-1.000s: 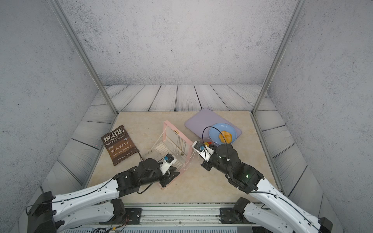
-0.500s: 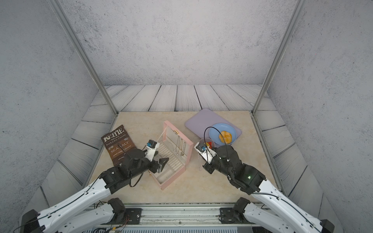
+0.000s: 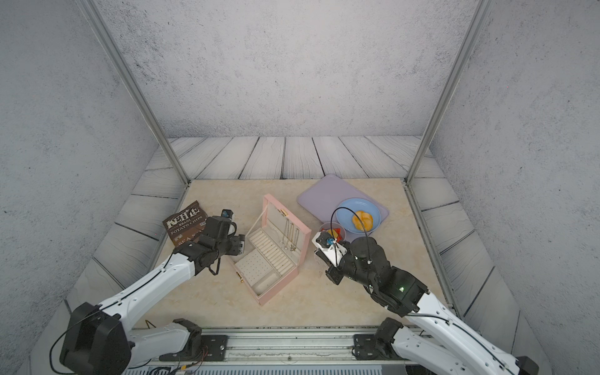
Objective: Put jewelry chain into jewelry box
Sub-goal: Adjust the jewelry box at the center of the board.
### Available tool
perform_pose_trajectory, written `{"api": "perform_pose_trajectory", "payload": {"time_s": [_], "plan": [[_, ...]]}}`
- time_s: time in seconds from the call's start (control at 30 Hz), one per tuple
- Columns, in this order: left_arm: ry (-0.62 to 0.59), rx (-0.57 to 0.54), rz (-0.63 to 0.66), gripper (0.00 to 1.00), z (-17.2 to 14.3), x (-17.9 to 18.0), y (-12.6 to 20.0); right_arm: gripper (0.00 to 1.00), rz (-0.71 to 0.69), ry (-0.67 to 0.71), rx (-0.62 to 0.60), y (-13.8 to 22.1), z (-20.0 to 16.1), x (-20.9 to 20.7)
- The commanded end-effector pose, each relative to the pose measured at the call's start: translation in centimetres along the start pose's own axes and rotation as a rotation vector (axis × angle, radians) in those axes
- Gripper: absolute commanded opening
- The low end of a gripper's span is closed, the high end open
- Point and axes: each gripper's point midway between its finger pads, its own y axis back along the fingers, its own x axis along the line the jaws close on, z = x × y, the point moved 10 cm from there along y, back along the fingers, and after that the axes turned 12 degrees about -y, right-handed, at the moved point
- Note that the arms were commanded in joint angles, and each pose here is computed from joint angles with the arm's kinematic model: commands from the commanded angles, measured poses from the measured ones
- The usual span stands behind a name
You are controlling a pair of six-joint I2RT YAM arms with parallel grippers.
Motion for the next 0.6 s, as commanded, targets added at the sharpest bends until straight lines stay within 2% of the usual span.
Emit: {"api": "perform_pose_trajectory", "payload": {"time_s": [0.0,0.1,0.2,0.27,0.33,0.4,0.57], "plan": [[-0.021,0.085,-0.038,0.79,0.2,0.0,-1.1,0.00,0.056,-0.009,-0.031,0.1,0.2,0.5],[-0.040,0.166,-0.045,0.79,0.1,-0.1,-2.1,0.00,0.057,-0.004,-0.042,0.4,0.1,0.5],[-0.034,0.193,-0.037,0.75,-0.2,-0.1,-3.0,0.00,0.064,-0.003,-0.059,0.9,0.0,0.6],[-0.021,0.203,-0.045,0.66,-0.4,-0.2,-3.4,0.00,0.064,-0.003,-0.067,1.1,-0.3,0.6],[-0.004,0.219,-0.031,0.50,-0.7,-0.1,-3.5,0.00,0.064,-0.002,-0.073,1.3,-0.5,0.6],[0.015,0.231,-0.027,0.40,-1.0,-0.1,-3.5,0.00,0.067,-0.002,-0.070,1.4,-0.8,0.7],[0.069,0.246,-0.070,0.29,-1.9,-0.5,-2.9,0.00,0.075,-0.005,-0.068,1.9,-0.8,0.8]]}}
